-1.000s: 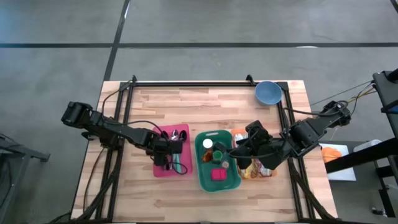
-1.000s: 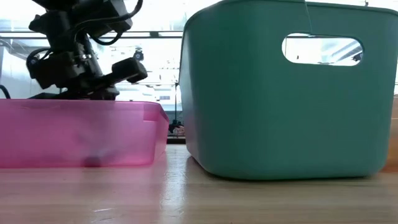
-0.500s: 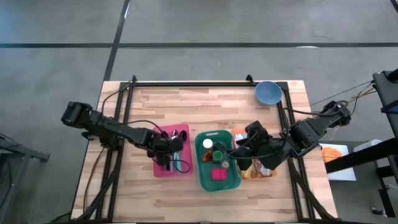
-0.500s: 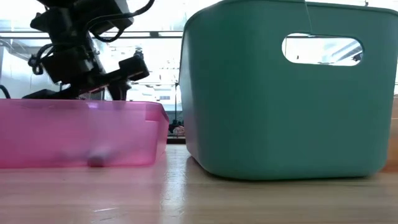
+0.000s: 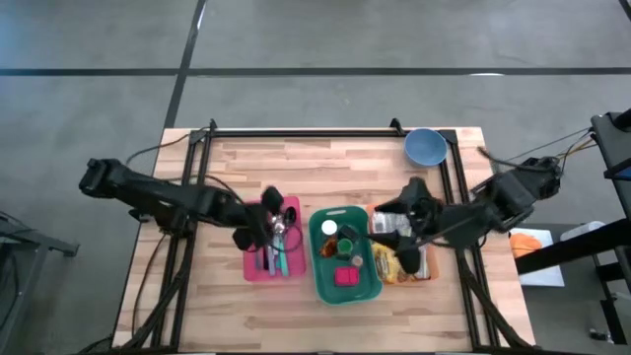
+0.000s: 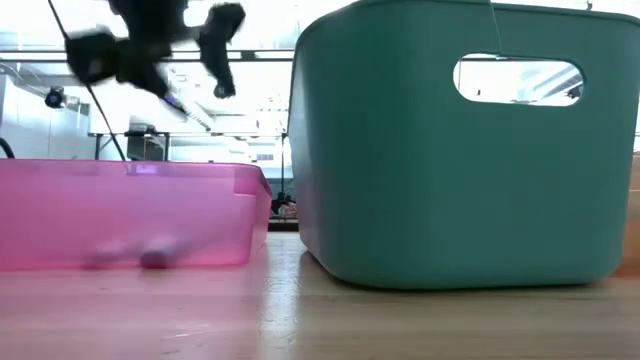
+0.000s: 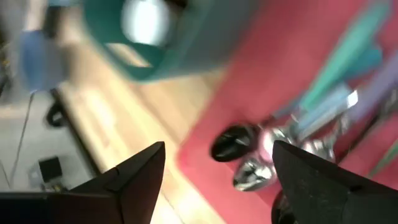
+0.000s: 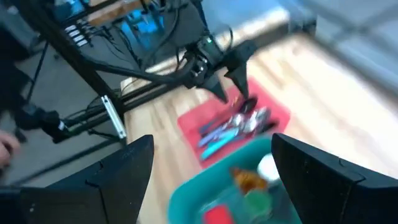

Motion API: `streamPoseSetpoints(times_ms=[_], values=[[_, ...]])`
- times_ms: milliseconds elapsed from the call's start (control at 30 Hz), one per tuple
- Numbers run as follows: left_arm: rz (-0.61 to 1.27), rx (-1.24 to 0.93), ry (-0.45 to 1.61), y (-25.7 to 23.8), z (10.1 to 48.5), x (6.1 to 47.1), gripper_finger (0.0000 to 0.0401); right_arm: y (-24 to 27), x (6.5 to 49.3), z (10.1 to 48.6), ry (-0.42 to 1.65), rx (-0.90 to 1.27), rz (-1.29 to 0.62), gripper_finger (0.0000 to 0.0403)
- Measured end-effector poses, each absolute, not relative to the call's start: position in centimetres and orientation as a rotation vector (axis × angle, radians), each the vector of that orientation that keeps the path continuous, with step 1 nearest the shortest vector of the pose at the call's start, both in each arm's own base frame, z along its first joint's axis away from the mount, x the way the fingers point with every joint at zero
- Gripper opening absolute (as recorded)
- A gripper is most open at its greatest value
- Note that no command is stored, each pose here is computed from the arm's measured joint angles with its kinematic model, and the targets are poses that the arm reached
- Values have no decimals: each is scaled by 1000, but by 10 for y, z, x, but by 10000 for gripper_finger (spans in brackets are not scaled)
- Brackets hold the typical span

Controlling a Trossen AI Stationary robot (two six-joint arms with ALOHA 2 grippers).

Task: Pick & Place Food Item
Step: Return to Home Position

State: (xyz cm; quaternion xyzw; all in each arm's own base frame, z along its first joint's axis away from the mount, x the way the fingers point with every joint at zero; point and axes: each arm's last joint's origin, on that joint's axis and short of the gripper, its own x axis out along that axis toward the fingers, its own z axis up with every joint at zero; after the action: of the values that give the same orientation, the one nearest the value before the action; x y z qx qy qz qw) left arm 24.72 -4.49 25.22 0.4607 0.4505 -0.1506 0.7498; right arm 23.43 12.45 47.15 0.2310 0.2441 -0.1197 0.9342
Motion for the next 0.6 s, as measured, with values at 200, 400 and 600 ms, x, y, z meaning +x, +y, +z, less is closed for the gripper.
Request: streamPoseSetpoints(times_ms=[200,400,600], values=[[-113,673,777,-41,319,226,299,104,206,515,418,98,-171,319],[50,322,579,-34,364,200,299,73,158,555,299,105,-166,319],[134,5,450,-28,387,172,299,41,108,570,194,120,-246,319]])
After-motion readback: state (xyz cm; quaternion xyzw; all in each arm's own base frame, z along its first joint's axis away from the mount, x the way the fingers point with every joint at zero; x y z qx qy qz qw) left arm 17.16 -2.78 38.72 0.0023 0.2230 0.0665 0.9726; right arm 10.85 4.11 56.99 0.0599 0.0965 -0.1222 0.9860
